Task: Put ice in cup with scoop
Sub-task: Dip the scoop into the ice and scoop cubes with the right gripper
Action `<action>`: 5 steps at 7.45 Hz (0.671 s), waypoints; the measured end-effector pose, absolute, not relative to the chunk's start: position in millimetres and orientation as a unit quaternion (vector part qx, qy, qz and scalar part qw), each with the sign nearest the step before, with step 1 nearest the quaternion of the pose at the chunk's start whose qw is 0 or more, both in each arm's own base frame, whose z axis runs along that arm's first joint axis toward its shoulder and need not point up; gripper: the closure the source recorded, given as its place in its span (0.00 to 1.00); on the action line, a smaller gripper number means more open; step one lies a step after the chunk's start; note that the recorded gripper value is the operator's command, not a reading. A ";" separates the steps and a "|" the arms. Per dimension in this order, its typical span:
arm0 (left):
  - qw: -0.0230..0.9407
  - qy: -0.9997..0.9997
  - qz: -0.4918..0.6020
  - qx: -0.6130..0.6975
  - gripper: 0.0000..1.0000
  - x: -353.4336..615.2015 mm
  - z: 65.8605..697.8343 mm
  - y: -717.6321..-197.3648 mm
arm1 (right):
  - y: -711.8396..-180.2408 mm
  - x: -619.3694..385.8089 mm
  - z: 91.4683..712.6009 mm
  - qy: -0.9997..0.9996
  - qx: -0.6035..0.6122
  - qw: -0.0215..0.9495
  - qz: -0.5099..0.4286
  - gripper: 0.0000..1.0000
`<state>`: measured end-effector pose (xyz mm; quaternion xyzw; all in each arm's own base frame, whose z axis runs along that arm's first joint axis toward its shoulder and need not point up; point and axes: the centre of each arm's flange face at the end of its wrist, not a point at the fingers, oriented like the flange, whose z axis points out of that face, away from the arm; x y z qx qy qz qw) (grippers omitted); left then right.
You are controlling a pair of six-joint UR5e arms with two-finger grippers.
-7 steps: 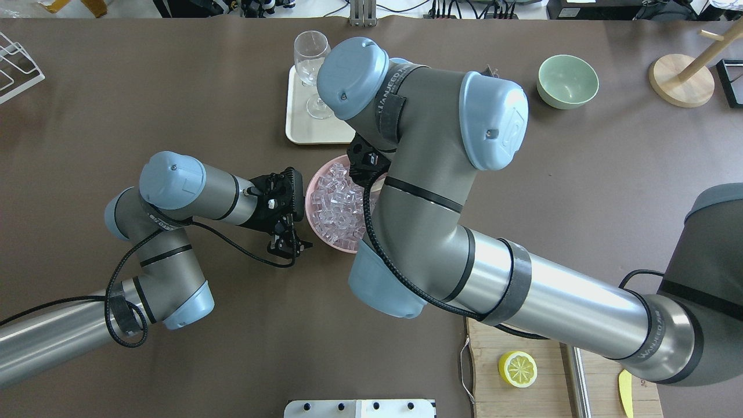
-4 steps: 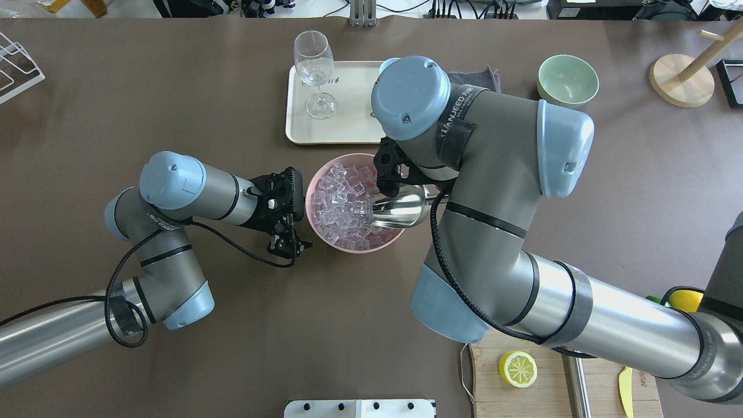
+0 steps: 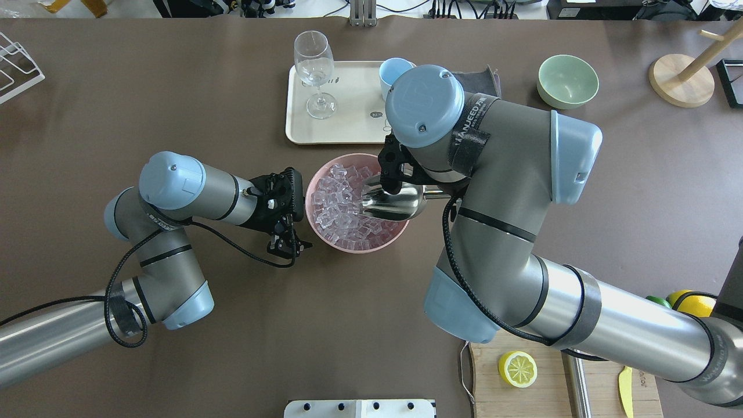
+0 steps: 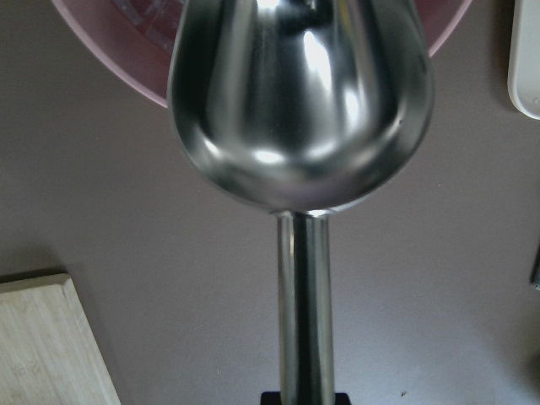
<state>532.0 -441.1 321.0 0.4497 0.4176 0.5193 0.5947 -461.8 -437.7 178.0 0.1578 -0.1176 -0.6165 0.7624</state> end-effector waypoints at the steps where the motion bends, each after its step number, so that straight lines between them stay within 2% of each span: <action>1: 0.594 0.418 0.519 0.451 0.01 531.7 321.4 -440.8 | -438.3 -462.3 177.7 -0.118 0.159 0.765 -0.613 1.00; 5: 0.593 0.418 0.519 0.451 0.01 531.2 322.5 -440.4 | -448.2 -475.5 163.1 -0.109 0.160 0.777 -0.599 1.00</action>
